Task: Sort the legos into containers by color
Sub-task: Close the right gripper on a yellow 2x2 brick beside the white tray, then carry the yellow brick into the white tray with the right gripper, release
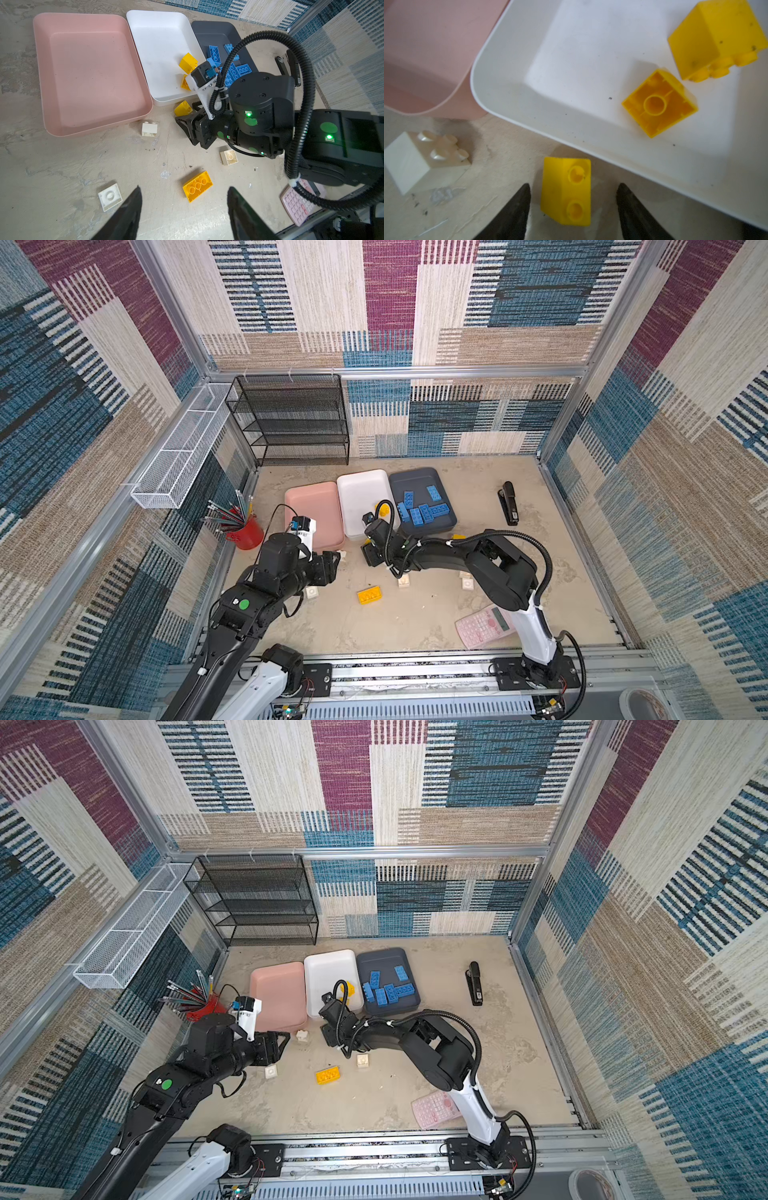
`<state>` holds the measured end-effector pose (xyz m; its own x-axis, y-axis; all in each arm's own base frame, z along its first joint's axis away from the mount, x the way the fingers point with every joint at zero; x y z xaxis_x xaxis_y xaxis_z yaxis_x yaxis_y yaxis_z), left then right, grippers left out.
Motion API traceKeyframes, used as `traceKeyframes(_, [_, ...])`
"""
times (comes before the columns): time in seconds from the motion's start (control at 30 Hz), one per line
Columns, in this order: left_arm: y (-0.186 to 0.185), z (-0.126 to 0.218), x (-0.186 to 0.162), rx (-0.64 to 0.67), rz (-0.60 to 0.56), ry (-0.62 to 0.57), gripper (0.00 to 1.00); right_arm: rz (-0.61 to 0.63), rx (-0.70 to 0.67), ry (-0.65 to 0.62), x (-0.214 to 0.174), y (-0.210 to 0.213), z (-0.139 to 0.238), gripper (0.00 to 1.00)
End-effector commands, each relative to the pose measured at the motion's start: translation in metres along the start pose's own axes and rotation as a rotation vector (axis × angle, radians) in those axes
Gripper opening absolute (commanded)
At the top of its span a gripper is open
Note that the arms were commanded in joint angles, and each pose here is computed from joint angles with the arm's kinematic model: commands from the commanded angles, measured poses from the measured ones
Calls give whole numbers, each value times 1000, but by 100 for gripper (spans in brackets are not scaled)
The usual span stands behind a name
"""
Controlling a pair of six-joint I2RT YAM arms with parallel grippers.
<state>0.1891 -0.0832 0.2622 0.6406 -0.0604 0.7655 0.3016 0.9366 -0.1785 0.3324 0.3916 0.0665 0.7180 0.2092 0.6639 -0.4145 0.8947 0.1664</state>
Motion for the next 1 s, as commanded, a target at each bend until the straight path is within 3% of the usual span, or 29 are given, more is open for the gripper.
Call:
traceKeyframes(0.0, [-1, 0, -1, -8, -36, 4, 66, 3, -17, -20, 2, -1, -5, 62])
traceKeyframes(0.4, [0, -1, -3, -4, -29, 12, 66, -16, 8, -41, 4, 1, -3, 35])
traceKeyframes(0.97, [1, -5, -5, 1, -23, 30, 66, -67, 136, -82, 19, 4, 71, 30])
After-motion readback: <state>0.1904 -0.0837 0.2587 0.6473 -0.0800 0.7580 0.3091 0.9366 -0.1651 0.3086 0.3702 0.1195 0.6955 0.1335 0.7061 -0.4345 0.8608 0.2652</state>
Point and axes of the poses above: each gripper's point midway between its finger pads, its own z axis back along the fingers, its own y axis along the line the jaws close on, x = y × z, the point moved 5 cm from there along z, back along the fingers, and after that the axes turned 10 degrees about -z, right-handed, at the moved point
